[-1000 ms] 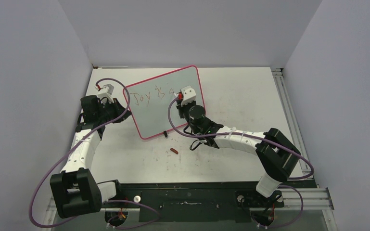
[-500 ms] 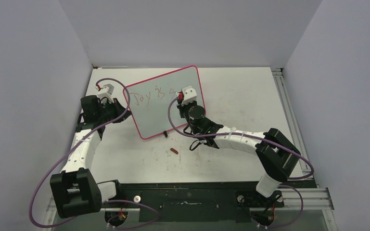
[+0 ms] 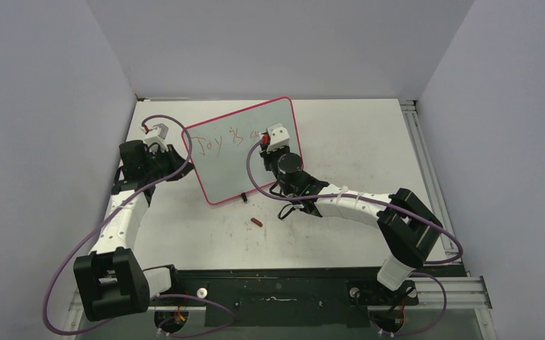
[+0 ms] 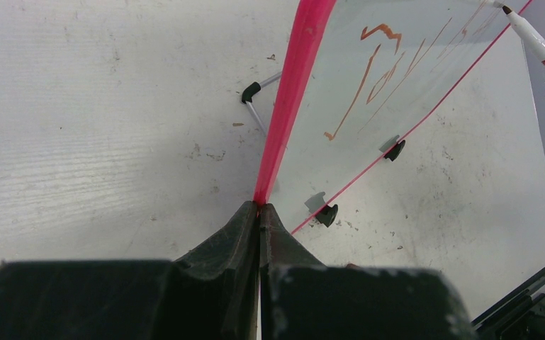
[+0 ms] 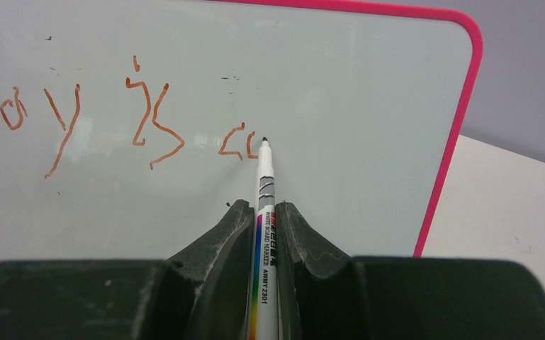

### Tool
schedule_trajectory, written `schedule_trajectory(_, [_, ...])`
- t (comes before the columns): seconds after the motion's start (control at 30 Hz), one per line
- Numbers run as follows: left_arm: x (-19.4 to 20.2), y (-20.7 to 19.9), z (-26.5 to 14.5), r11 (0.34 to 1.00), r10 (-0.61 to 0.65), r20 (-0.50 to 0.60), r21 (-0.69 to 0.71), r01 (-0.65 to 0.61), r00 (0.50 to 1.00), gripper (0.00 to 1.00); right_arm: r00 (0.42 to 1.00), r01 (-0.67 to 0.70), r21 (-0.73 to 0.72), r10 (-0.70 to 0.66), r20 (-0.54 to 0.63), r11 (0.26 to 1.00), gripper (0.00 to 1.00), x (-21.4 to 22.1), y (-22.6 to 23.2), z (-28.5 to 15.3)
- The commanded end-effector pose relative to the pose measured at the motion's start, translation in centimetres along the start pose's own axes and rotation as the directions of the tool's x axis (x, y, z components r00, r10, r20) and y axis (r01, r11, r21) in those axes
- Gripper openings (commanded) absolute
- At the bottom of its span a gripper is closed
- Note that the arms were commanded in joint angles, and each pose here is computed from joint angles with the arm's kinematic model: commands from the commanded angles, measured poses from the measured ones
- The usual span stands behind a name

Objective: Write a sentence on the whiteboard

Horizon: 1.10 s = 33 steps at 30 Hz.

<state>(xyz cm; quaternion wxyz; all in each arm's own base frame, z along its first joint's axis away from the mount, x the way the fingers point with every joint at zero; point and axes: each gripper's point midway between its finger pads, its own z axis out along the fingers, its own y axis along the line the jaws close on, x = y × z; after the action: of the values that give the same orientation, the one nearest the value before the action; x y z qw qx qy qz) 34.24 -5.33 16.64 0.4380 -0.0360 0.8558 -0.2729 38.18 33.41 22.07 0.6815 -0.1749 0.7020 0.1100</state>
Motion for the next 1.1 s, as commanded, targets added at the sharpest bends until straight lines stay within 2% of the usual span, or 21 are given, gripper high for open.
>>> schedule_trajectory(0.0, [-1.6, -1.8, -0.4, 0.997, 0.051, 0.036, 0.056, -0.053, 0.998, 0.0, 0.997, -0.025, 0.009, 0.024, 0.074, 1.0, 0.05, -3.1, -0.2, 0.8])
schedule_trajectory(0.6, [-1.6, -1.7, -0.4, 0.997, 0.049, 0.035, 0.053, -0.051, 0.998, 0.0, 0.998, -0.015, -0.025, 0.016, 0.058, 1.0, 0.05, -2.3, 0.9, 0.6])
schedule_trajectory(1.07, [-1.7, -1.5, -0.5, 0.998, 0.056, 0.04, 0.029, -0.057, 0.998, 0.0, 0.994, -0.038, 0.019, 0.035, 0.108, 0.999, 0.05, -5.2, -1.4, -1.9])
